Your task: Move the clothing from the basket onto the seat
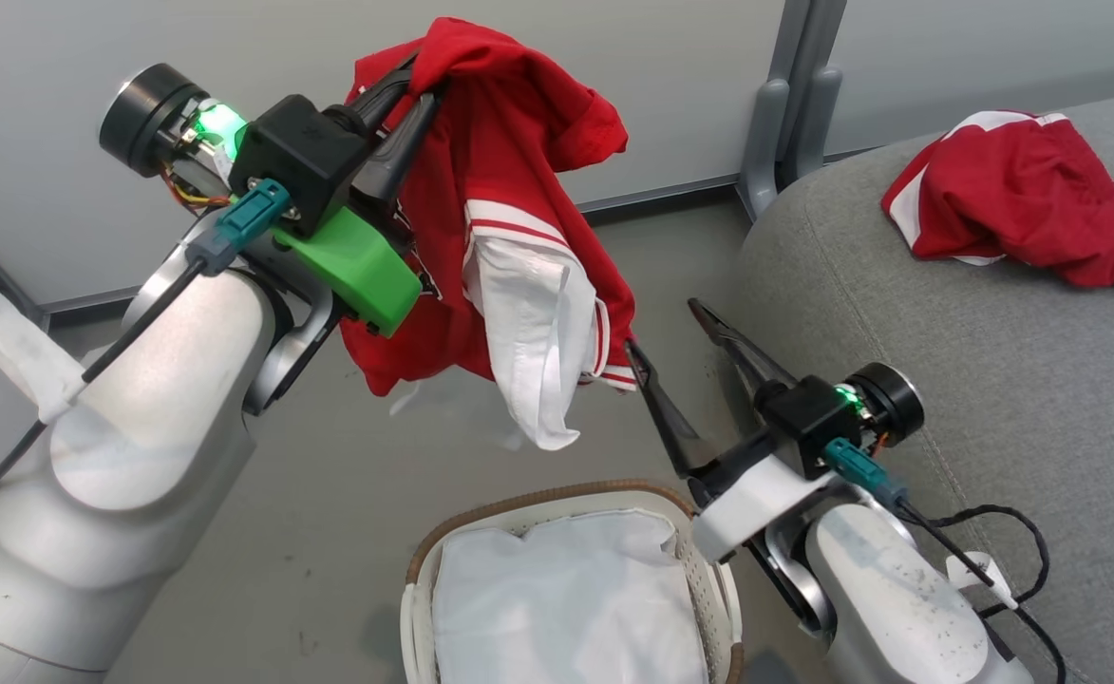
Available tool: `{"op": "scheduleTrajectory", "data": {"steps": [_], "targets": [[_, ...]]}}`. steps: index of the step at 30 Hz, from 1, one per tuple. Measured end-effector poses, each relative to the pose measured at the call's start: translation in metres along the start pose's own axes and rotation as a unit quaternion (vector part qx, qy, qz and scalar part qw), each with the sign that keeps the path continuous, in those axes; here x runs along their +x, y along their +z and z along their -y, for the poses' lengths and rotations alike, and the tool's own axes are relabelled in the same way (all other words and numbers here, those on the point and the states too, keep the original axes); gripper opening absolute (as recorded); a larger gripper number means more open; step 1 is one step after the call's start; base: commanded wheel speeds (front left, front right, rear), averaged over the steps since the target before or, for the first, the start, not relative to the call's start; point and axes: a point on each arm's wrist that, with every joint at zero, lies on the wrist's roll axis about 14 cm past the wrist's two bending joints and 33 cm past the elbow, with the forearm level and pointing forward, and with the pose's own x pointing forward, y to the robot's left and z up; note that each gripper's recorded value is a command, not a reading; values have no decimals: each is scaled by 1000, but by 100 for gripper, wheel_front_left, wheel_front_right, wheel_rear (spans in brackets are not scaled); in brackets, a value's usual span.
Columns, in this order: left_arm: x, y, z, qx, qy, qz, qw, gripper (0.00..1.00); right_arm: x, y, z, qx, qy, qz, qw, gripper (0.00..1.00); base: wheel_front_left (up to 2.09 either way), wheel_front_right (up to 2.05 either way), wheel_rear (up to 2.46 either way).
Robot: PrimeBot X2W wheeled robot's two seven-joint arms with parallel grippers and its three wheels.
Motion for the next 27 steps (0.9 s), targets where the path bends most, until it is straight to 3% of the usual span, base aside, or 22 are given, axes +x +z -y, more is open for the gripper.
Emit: {"op": "scheduleTrajectory", "data": {"steps": [11,22,25,27], "targets": [[-1,5,12,-5,-15,9,1000,0,39,22,-23,-59,65,26,996,100,0,0,0],[-1,17,39,-10,-49,30,998,0,57,12,-36,-88,103,3,991,100,0,0,0],[-1,18,44,-16,-56,32,998,0,58,6,-39,-82,108,-6,991,4,0,0,0],[-1,17,45,-21,-57,32,998,0,61,6,-39,-79,110,-5,991,0,0,0,0]]}}
